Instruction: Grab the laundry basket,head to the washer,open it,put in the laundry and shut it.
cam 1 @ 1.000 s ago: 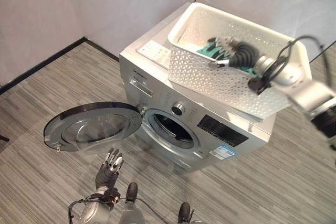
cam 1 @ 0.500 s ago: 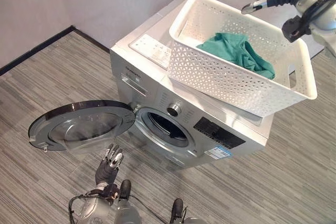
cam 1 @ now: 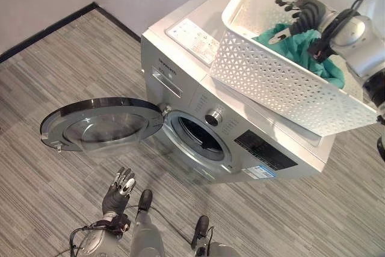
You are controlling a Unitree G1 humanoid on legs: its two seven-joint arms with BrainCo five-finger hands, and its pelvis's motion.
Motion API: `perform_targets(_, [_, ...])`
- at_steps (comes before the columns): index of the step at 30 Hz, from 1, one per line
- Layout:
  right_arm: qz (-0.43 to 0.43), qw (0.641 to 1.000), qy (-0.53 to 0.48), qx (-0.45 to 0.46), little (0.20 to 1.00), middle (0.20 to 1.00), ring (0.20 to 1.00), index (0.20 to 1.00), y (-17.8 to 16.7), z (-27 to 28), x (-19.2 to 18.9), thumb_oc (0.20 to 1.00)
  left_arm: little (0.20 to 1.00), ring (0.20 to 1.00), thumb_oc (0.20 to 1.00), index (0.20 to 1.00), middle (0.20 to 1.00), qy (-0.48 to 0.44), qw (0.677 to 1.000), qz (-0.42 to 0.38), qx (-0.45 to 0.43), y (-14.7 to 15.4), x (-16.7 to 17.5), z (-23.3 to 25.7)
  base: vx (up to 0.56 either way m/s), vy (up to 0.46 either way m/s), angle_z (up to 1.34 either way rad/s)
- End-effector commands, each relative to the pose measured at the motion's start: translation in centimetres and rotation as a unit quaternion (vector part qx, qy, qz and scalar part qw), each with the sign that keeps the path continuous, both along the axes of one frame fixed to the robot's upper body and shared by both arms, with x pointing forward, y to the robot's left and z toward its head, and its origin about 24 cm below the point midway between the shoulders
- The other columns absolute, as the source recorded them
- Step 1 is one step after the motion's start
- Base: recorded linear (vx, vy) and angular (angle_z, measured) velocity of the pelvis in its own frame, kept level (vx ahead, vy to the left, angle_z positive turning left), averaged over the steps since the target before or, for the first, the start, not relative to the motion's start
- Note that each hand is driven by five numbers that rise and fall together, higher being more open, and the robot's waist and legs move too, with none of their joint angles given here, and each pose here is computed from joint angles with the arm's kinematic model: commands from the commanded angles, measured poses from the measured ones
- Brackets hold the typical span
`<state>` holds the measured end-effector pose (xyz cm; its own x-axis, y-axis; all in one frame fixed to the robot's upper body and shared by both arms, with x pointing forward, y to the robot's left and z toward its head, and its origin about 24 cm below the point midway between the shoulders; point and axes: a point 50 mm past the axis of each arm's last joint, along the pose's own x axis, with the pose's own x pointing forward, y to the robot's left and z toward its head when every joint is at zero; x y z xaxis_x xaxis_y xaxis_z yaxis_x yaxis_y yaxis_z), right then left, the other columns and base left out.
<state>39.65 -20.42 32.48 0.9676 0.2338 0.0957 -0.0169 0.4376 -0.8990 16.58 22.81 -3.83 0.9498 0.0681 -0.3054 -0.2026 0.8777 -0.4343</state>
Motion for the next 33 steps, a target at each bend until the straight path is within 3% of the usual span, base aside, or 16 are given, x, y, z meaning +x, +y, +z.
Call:
perform_targets(1, [0.001,0.997,-0.077,-0.015,1.000,1.000,1.000,1.000,0.6,5.8,-1.4,1.000,1.000,1.000,1.000,1.000,1.000,-0.074,0.996,-0.037,0.027,0.3,2.2,3.2,0.01,-0.003,-0.04])
perform_targets(7, [0.014,0.997,-0.072,-0.010,1.000,1.000,1.000,1.000,2.4,5.4,-0.7,1.000,1.000,1.000,1.000,1.000,1.000,-0.078,0.996,-0.037,0.030,0.2,2.5,3.4,0.02,-0.004,0.00])
perform_targets(17, [-0.047,0.996,-0.015,-0.079,1.000,1.000,1.000,1.000,0.2,3.1,0.2,1.000,1.000,1.000,1.000,1.000,1.000,-0.079,0.995,-0.048,0.033,0.0,2.9,3.6,0.02,-0.005,0.10])
perform_targets(27, [-0.039,0.991,-0.005,-0.128,1.000,1.000,1.000,1.000,-1.3,3.7,-1.4,1.000,1.000,1.000,1.000,1.000,1.000,-0.092,0.994,-0.053,0.022,-0.6,3.3,3.8,0.00,0.001,0.00])
perform_targets(33, [-0.015,0.992,0.007,-0.128,1.000,1.000,1.000,1.000,-0.2,3.2,-1.3,1.000,1.000,1.000,1.000,1.000,1.000,-0.104,0.992,-0.063,0.022,-0.8,3.3,4.2,0.00,-0.001,-0.18])
